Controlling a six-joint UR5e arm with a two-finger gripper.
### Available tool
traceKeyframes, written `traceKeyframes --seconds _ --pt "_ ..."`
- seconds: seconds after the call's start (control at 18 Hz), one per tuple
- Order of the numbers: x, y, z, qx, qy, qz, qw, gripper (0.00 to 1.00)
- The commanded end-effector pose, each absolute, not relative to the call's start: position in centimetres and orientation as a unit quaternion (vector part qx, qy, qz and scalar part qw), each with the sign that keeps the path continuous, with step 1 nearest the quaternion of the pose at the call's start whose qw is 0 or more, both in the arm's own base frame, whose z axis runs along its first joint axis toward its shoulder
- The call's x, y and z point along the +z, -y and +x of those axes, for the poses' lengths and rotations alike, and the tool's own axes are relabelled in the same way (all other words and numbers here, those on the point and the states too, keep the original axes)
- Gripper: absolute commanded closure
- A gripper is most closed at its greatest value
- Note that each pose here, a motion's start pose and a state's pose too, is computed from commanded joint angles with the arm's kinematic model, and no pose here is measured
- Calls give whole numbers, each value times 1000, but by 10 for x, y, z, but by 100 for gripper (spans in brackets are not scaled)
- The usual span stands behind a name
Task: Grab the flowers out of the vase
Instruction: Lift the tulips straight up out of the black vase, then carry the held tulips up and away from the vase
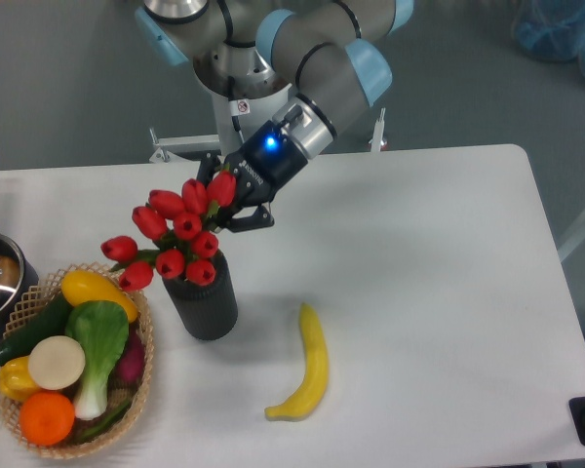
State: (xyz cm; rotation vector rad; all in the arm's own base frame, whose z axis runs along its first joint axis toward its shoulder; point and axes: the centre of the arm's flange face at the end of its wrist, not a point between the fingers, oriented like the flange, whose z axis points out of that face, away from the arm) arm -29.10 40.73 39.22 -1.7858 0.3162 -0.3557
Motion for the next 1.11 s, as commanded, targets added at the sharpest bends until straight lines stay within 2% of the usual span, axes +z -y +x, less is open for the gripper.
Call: traceKeyframes --seconds 1.11 --pt "455 -370 -319 -165 -89 -703 686 100"
